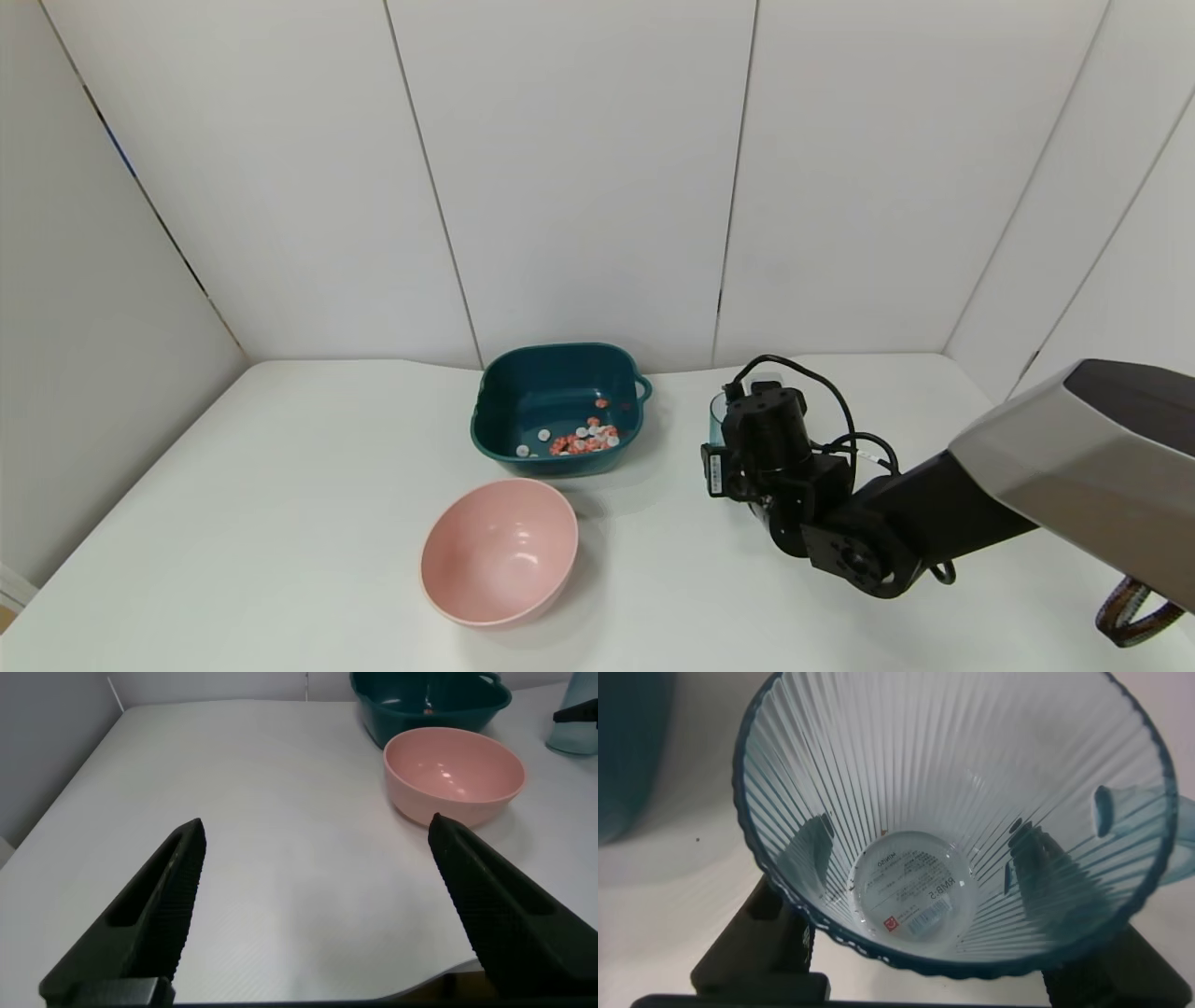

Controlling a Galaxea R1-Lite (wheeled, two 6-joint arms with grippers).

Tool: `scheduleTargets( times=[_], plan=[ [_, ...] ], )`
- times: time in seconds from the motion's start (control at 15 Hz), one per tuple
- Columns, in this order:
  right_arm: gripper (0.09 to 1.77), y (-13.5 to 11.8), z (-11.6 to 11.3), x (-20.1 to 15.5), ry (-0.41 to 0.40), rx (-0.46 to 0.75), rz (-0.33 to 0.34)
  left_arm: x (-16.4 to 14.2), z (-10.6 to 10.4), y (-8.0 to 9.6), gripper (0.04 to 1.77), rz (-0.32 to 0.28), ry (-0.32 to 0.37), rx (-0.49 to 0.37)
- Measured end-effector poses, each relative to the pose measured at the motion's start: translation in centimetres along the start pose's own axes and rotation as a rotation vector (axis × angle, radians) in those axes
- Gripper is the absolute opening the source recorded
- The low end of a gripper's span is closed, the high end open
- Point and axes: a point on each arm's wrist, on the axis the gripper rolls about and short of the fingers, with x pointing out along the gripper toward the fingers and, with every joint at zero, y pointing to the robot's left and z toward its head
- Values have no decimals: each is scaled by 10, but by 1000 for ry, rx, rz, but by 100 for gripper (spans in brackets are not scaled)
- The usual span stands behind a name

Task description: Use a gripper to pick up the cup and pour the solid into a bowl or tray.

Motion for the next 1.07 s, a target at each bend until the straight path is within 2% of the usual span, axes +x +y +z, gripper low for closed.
scheduleTargets(
  times=[0.13, 0.53, 0.67, 0.93, 1.07],
  plan=[
    [144, 0, 0, 0, 3, -1, 0, 0, 0, 0, 172, 0, 0, 0],
    [158, -2, 1, -8, 27, -14, 17, 0, 0, 0, 172, 0, 0, 0],
    [161, -5, 0, -16, 82, -40, 38, 0, 0, 0, 172, 0, 0, 0],
    [165, -18, 9, -40, 192, -95, 30, 0, 0, 0, 172, 0, 0, 0],
    [166, -25, 16, -57, 234, -104, 70, 0, 0, 0, 172, 0, 0, 0]
  ],
)
